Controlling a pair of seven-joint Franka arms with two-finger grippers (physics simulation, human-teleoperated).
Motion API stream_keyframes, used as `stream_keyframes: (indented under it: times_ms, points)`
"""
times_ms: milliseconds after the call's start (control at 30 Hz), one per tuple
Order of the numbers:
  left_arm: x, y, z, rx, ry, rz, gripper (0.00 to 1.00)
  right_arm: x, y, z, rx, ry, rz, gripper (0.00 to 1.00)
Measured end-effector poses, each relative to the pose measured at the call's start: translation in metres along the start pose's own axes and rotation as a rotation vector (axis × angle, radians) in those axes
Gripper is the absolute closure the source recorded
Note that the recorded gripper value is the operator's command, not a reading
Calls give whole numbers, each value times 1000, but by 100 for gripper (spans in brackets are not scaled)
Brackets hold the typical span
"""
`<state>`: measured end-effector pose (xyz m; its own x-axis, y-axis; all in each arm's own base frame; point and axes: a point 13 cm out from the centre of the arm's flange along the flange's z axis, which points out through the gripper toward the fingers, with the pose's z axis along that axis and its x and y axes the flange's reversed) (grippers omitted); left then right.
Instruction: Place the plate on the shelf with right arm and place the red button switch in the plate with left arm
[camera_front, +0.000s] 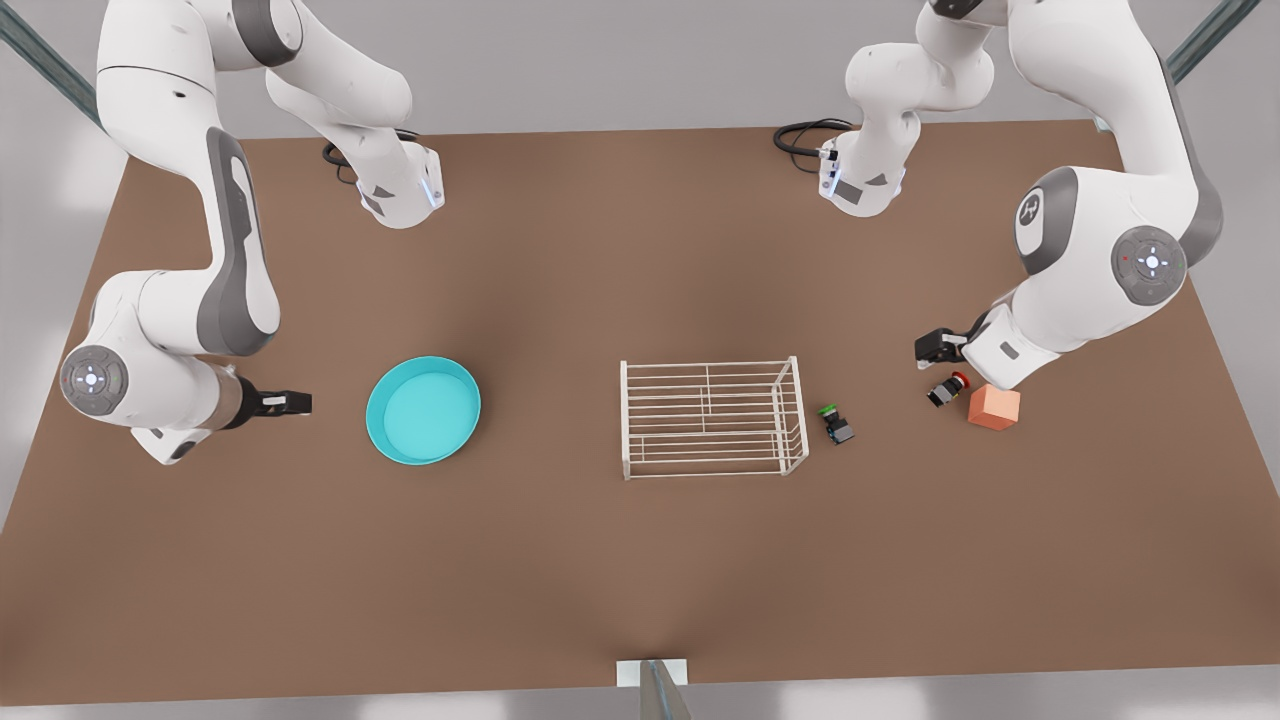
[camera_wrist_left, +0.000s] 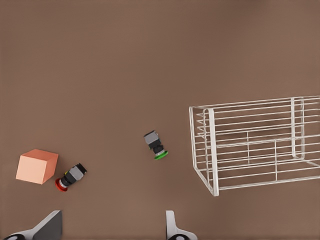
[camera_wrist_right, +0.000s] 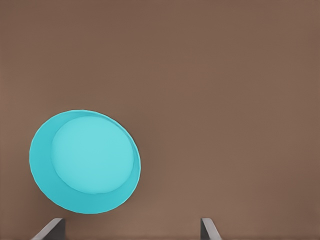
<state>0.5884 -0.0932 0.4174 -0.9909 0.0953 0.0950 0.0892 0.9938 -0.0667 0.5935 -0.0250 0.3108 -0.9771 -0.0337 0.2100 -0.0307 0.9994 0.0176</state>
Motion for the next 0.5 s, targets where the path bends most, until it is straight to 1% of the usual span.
stream_keyframes:
  times_ms: [100,200,300,500]
  points:
    - [2,-7,-2,32,-1,-2,0,2,2,6,1,2,-4,0]
    - [5,-7,6,-1,7,13,0,23,4,50,-2,30,-5,0]
    - [-5,0,27,-24,30,12,0,30,9,85,-37,13,2,0]
    - [-10,9,41,-51,39,8,0,10,24,129,-120,-25,7,0]
